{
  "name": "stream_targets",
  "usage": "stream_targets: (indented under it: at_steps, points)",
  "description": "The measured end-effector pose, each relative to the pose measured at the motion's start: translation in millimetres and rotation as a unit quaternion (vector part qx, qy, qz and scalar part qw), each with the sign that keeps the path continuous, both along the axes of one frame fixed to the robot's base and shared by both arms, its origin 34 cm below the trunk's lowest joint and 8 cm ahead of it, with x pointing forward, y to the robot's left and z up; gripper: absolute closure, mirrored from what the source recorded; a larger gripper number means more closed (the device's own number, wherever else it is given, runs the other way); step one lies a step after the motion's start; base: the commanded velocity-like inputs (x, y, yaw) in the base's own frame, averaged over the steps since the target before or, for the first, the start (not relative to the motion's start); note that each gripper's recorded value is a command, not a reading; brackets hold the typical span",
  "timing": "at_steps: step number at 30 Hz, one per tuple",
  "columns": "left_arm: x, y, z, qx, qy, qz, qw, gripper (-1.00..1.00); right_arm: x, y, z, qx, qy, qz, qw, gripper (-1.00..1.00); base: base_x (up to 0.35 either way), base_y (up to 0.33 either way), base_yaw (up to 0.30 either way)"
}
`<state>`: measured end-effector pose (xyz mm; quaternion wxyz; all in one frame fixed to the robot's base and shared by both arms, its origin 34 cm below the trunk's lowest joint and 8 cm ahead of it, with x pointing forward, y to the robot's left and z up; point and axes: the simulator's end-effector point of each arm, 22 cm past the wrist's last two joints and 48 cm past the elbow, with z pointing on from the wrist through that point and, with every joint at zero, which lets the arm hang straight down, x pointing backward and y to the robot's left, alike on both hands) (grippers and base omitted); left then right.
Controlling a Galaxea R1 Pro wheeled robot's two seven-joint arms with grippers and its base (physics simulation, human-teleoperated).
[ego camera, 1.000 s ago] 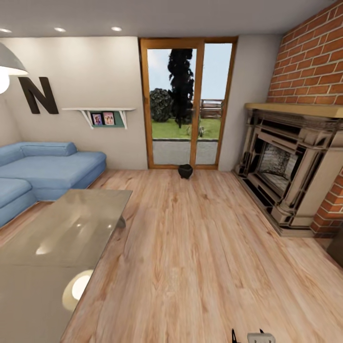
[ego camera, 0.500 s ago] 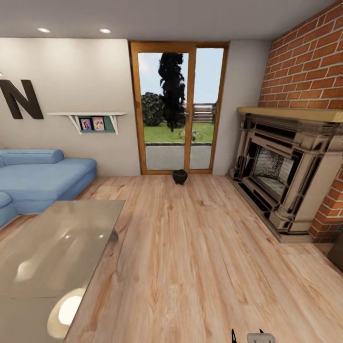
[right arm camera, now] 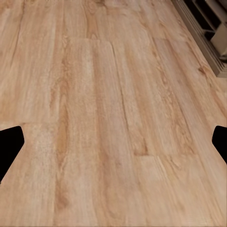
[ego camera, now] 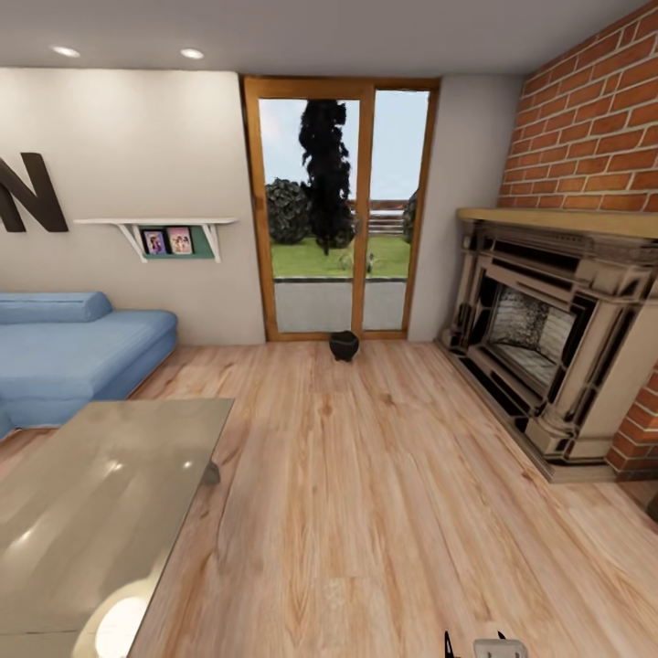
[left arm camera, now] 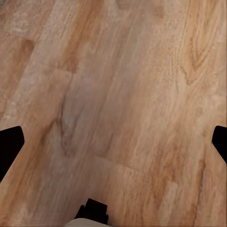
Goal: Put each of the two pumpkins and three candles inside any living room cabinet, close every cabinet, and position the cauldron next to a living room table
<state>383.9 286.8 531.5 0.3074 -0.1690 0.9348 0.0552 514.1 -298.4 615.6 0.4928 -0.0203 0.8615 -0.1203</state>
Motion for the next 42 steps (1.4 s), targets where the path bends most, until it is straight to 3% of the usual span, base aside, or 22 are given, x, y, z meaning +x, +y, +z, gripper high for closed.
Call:
stream_targets:
  at_steps: [9, 42]
  points:
    - [-0.2, -0.6, -0.2, 0.000, 0.001, 0.000, 1.0000, -1.00, -0.1, -1.1, 0.1, -0.001, 0.000, 0.000, 1.0000, -1.00, 0.330, 0.001, -0.064]
    - [-1.5, -1.9, -1.3, -0.001, 0.003, -0.002, 1.0000, -1.00, -1.9, 0.7, -3.2, 0.000, 0.006, 0.002, 1.0000, -1.00, 0.331, 0.000, -0.261]
